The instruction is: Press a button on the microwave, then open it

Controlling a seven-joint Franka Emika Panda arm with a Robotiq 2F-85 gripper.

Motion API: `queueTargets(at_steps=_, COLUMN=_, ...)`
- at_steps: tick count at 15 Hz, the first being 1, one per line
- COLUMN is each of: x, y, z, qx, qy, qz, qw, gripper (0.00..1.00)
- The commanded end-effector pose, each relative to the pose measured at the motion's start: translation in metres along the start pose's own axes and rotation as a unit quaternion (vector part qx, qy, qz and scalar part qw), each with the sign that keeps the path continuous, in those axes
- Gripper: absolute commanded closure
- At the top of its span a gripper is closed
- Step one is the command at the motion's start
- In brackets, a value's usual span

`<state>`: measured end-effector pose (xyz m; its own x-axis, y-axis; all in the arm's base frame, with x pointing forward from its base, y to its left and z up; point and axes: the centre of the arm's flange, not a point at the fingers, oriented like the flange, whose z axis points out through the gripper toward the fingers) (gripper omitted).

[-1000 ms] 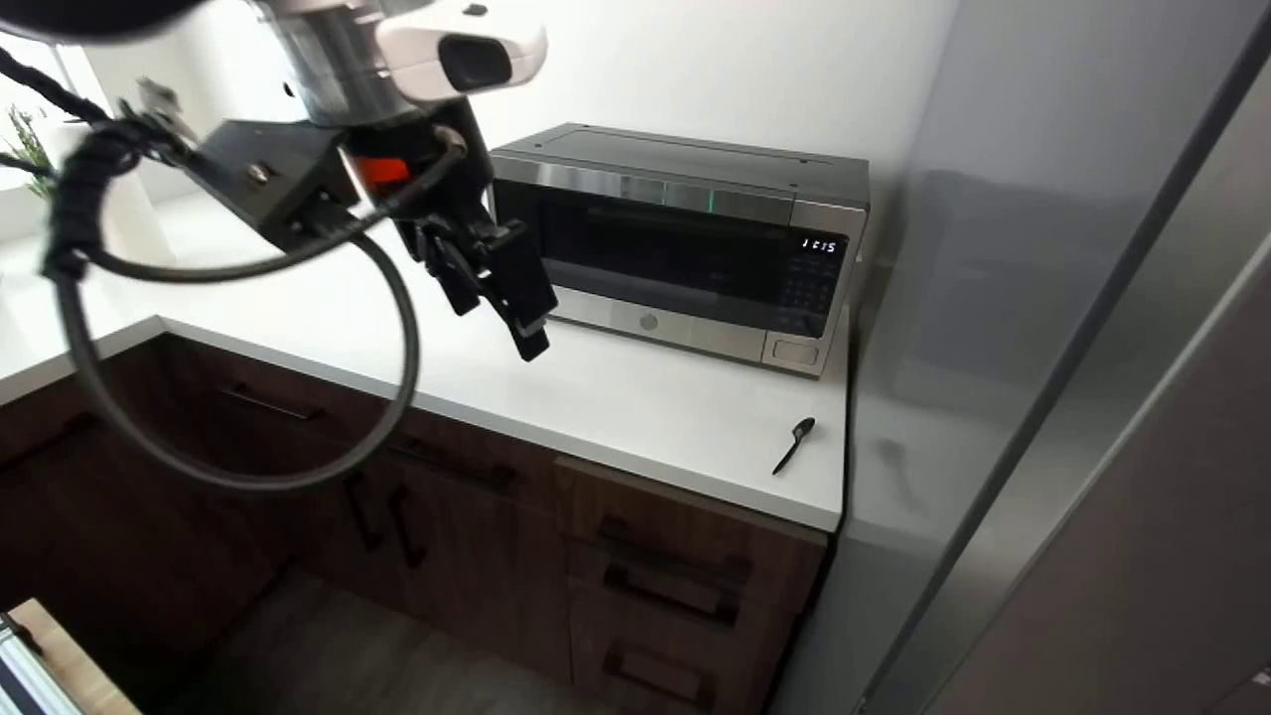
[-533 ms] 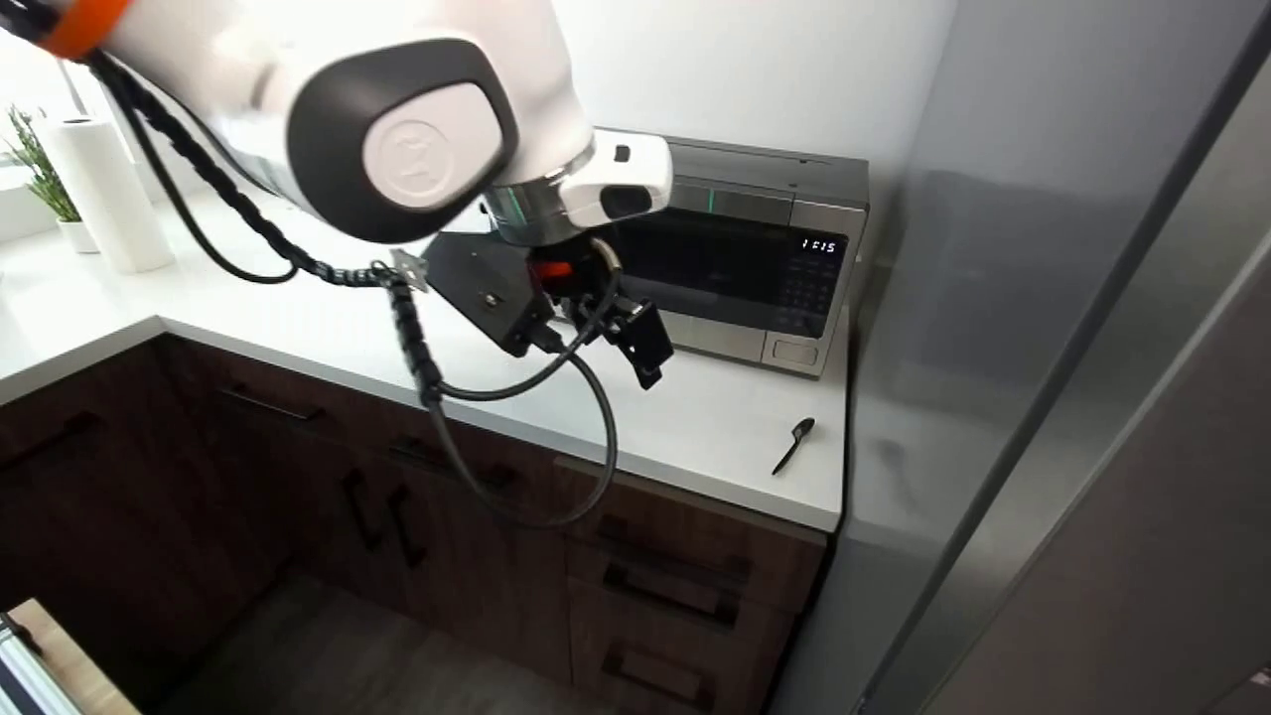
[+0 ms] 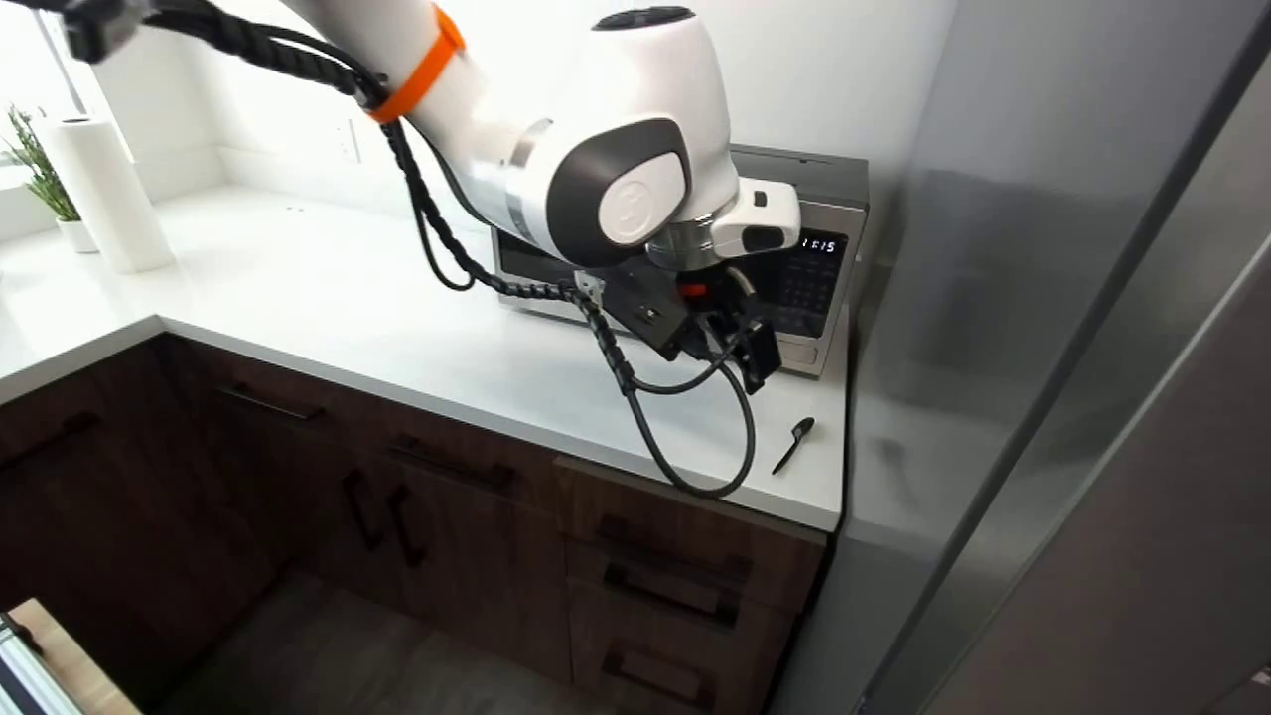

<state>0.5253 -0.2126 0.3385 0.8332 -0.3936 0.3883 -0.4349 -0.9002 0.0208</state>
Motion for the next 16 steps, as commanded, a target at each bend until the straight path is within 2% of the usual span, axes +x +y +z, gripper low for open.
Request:
queueTargets(at_steps=1, x=0.042, y=-0.003, z=0.030, qx=-0.003, qy=-0.004, qz=0.024, qw=0.9997, gripper=0.00)
queueTargets(at_steps=8, x=0.071, y=-0.022, z=0.058, qx=-0.001, qy=-0.001, qz=0.020, qw=0.9998, gripper=0.00)
queueTargets(at_steps=9, x=0.058, y=-0.015, z=0.044, qx=0.000, qy=0.013, qz=0.013, qw=0.9998, gripper=0.00)
queueTargets(at_steps=16, x=0.064, y=-0.019, z=0.055, qx=-0.006, qy=0.014, qz=0.014, qw=0.9998, gripper=0.00)
